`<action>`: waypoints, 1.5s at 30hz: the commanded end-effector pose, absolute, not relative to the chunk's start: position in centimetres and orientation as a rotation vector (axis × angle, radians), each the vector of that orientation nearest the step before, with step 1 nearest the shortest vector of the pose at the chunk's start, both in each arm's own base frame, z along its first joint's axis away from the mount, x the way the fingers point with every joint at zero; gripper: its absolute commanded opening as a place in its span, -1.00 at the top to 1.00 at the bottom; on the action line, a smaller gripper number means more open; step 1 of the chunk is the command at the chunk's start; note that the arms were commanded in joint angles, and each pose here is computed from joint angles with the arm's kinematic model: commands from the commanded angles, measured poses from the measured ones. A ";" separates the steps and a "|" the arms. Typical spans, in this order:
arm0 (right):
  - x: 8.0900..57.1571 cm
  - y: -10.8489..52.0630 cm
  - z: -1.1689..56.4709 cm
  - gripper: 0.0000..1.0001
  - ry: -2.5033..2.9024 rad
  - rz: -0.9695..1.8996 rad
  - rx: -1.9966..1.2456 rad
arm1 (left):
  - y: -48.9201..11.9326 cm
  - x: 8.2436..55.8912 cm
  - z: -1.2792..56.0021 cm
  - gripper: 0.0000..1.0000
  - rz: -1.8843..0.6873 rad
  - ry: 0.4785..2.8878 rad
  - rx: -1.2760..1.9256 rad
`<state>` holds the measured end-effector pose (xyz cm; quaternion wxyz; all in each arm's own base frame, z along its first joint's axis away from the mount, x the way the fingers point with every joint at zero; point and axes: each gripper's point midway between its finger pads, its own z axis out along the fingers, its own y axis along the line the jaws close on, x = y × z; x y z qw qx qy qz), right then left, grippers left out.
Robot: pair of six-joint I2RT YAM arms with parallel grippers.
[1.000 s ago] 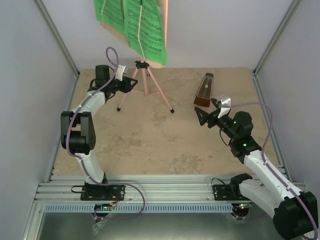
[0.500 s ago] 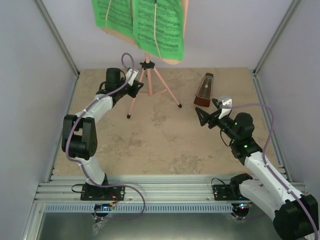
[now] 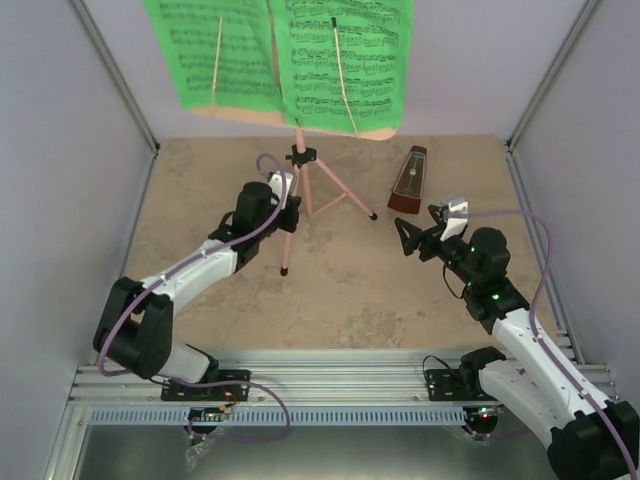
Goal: Pack up the instrument practice props
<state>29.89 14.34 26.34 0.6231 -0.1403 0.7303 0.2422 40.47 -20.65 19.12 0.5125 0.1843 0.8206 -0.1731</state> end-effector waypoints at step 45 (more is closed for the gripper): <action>27.3 15.4 24.3 -0.95 1.829 0.808 -0.197 | -28.5 26.4 16.2 1.00 -0.165 2.318 0.364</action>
